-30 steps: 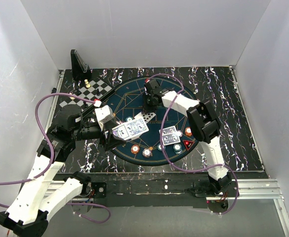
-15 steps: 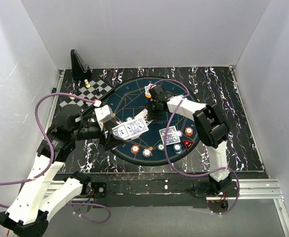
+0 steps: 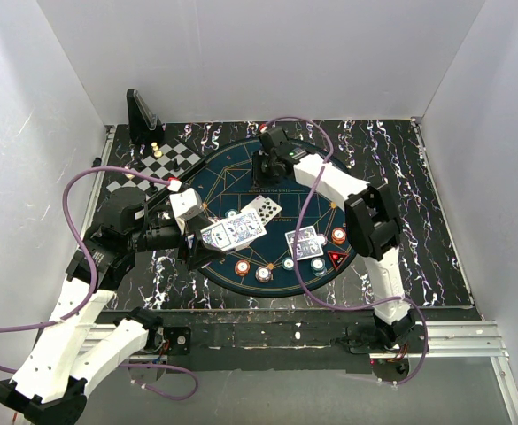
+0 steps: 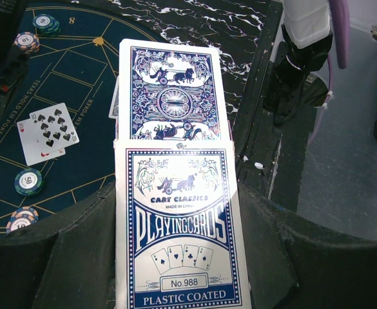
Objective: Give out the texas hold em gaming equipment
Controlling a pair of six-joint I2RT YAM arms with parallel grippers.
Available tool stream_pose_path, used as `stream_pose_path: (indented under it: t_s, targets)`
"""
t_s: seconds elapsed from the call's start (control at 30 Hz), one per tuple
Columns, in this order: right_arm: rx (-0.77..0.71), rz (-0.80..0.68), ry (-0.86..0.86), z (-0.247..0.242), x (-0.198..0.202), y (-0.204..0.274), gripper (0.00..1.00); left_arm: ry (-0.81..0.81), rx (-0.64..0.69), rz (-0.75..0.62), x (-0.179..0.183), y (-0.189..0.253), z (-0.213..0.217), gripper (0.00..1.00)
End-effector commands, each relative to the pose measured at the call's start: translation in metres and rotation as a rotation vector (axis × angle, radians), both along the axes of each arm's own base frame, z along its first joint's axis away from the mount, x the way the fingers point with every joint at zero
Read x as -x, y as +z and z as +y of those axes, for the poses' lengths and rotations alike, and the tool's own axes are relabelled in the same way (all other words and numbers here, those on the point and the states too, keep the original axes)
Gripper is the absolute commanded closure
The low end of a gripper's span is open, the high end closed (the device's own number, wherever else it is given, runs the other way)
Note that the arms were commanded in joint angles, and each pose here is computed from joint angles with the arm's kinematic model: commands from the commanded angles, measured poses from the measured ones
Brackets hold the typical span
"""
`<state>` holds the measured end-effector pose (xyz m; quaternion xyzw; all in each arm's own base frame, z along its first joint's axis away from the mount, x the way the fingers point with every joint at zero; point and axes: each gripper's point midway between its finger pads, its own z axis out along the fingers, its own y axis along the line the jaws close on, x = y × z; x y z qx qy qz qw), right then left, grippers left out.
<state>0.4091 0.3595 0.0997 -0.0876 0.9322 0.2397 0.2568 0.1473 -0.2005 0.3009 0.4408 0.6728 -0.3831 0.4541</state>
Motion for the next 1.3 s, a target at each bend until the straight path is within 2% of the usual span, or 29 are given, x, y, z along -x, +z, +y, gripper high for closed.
stream_pose_path:
  t_s: [0.0, 0.73, 0.9, 1.0, 1.07, 1.17, 1.27]
  targets:
    - [-0.004, 0.068, -0.001, 0.011, -0.005, -0.029, 0.73, -0.009, 0.021, -0.027, -0.001, 0.007, -0.001, 1.0]
    - [0.045, 0.136, -0.044, -0.021, 0.033, -0.06, 0.76, -0.004, 0.016, -0.034, -0.001, 0.008, 0.0, 1.0]
    - [0.019, 0.133, -0.038, -0.022, 0.039, -0.052, 0.75, -0.006, 0.016, -0.032, -0.001, 0.007, 0.0, 1.0]
    - [-0.018, 0.105, -0.023, -0.016, 0.036, -0.032, 0.75, -0.003, 0.015, -0.037, -0.002, 0.007, 0.0, 1.0]
    - [-0.055, 0.073, -0.008, -0.01, 0.032, -0.008, 0.72, -0.002, 0.013, -0.038, -0.002, 0.007, 0.0, 1.0]
    - [-0.159, 0.055, 0.03, -0.003, 0.03, 0.042, 0.6, -0.001, 0.007, -0.036, -0.003, 0.004, 0.0, 1.0]
    - [-0.228, -0.001, 0.047, -0.01, 0.033, 0.1, 0.34, -0.001, 0.008, -0.037, -0.004, 0.002, 0.0, 1.0]
